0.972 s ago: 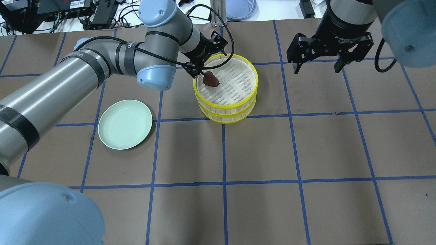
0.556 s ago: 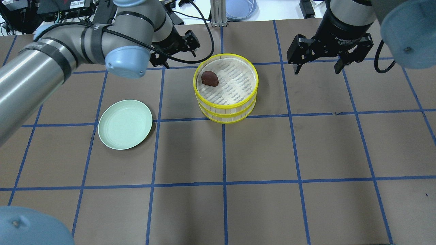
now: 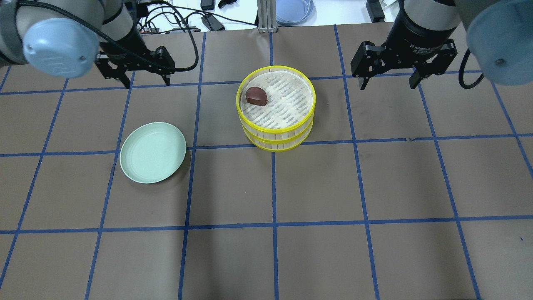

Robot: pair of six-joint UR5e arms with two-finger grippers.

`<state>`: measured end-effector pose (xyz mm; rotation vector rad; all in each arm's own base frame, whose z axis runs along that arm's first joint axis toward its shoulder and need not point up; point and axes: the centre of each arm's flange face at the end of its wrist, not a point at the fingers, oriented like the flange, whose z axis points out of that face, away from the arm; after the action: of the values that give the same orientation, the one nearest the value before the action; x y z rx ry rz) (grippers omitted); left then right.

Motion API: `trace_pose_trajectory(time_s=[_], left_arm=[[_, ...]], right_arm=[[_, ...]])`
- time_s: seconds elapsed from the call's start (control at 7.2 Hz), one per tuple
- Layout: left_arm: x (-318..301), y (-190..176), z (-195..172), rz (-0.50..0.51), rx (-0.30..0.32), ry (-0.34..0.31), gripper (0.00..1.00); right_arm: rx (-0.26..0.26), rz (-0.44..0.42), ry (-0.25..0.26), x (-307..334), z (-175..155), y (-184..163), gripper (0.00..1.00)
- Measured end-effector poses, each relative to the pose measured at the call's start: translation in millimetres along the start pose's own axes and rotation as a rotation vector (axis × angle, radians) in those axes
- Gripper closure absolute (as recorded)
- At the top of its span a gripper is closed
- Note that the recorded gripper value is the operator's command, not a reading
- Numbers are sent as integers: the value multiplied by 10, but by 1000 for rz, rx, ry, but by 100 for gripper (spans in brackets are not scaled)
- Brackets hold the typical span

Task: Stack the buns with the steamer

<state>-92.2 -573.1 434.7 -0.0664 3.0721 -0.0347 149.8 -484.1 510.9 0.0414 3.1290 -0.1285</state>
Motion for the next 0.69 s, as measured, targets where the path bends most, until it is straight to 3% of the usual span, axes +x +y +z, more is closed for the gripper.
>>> trace_pose_trajectory(time_s=[0.28,0.69], left_arm=[[-147,369,-378,11,-43,-17,0],[-155,719,-722,-7,-44,11,0]], right_arm=[[10,10,-2,-2,-37,15,0],[14,13,-4,-3,-47,15,0]])
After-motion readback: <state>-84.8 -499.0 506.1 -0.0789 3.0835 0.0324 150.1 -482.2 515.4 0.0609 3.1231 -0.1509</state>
